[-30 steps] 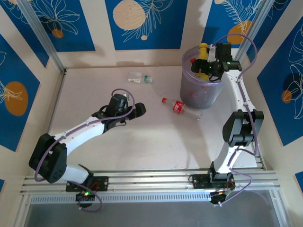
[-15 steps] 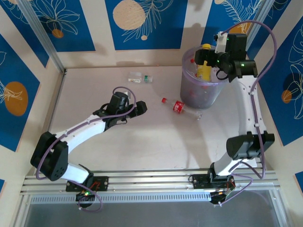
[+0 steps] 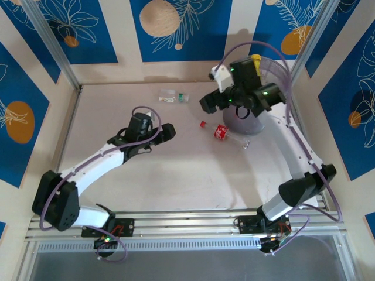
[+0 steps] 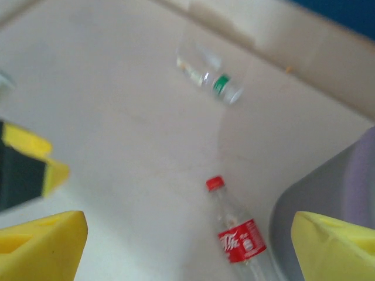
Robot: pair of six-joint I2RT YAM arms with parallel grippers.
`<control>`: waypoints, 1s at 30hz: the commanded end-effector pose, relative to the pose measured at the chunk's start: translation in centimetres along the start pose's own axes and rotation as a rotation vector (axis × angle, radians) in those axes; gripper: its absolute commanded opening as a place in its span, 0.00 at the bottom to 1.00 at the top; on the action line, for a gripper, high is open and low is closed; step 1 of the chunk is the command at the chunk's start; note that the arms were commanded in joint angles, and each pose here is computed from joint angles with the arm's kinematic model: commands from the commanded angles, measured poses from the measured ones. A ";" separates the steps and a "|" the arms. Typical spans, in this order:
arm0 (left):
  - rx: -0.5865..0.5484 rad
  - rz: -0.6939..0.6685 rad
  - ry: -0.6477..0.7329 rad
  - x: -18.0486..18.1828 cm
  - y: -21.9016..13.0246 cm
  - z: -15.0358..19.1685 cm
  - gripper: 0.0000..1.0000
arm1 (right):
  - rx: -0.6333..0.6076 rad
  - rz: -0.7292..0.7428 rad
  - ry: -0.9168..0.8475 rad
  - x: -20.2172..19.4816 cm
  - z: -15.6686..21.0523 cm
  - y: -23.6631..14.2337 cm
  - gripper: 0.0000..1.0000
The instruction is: Put the plastic bottles in the bin
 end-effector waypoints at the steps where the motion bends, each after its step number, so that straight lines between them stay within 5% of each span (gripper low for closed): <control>1: -0.014 -0.039 0.035 1.0 -1.8 -0.2 0.97 | 0.151 -0.052 -0.085 0.7 2.7 4.3 0.90; 14: -0.020 -0.025 0.007 2.2 -3.0 0.3 0.97 | 0.423 0.032 -0.164 -2.3 9.3 16.6 0.90; 30: -0.025 -0.016 -0.008 2.7 -2.9 0.3 0.97 | 0.584 -0.095 -0.105 -2.9 14.9 21.7 0.90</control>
Point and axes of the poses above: each hand's point on the last joint's axis, 136 mm out from that joint toward the fingers, its own y axis out along the fingers, its own x axis along the line the jaws close on, z = x × y, the point moved 8 cm from there along -y, back along the fingers, and after that the axes turned 7 degrees about -y, right-handed, at the moved point
